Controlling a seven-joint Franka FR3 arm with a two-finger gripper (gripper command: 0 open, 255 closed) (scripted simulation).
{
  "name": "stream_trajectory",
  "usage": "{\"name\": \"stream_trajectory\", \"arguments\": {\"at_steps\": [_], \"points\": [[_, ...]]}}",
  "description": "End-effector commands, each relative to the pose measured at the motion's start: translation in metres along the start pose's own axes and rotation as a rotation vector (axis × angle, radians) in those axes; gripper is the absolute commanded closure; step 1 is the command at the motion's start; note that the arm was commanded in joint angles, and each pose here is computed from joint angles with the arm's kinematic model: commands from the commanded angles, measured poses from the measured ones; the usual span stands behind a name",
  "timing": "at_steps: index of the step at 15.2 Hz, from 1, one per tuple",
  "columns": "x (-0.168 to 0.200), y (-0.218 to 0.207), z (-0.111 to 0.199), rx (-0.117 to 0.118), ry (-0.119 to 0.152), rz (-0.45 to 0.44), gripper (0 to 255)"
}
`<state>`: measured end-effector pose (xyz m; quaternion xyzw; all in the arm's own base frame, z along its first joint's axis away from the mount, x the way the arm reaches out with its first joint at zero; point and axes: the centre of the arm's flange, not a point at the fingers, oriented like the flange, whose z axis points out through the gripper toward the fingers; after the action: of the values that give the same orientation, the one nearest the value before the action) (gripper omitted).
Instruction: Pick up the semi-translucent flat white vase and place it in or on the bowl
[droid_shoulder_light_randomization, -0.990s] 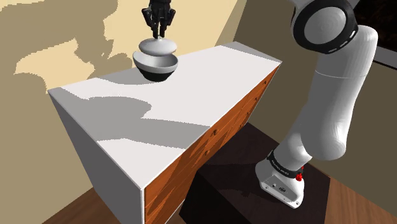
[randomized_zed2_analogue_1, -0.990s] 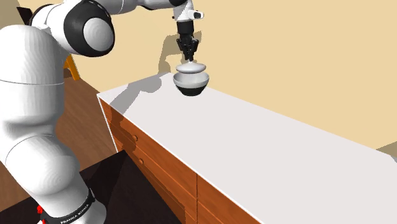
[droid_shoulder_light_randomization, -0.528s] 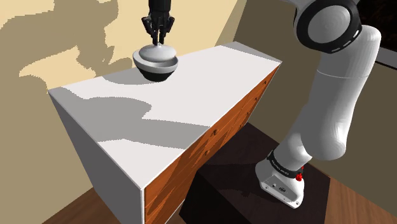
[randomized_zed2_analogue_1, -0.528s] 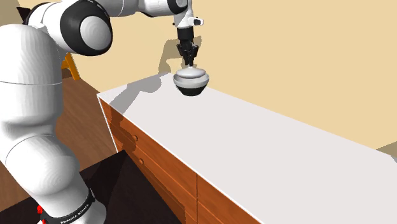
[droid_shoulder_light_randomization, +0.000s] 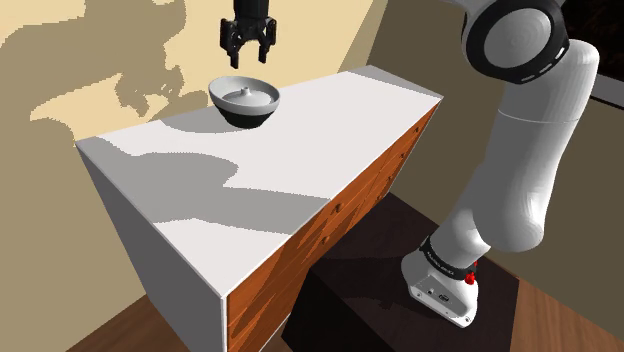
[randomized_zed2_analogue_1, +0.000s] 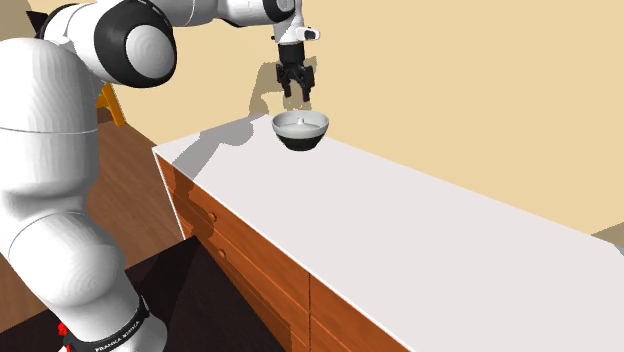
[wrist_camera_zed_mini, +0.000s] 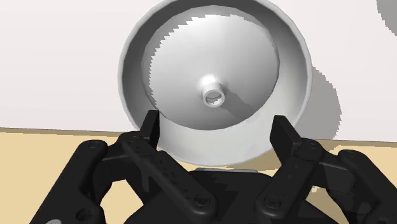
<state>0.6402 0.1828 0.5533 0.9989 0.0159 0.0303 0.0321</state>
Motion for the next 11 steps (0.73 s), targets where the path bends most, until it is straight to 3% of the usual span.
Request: {"name": "stream_trajectory", "arguments": {"at_steps": [1,2,6,11], "points": [[0.000,0.000,0.000,0.000,0.000,0.000,0],[0.000,0.000,0.000,0.000,0.000,0.000,0],[0.000,0.000,-0.050,0.000,0.000,0.000,0],[0.000,0.000,-0.050,0.000,0.000,0.000,0]]}}
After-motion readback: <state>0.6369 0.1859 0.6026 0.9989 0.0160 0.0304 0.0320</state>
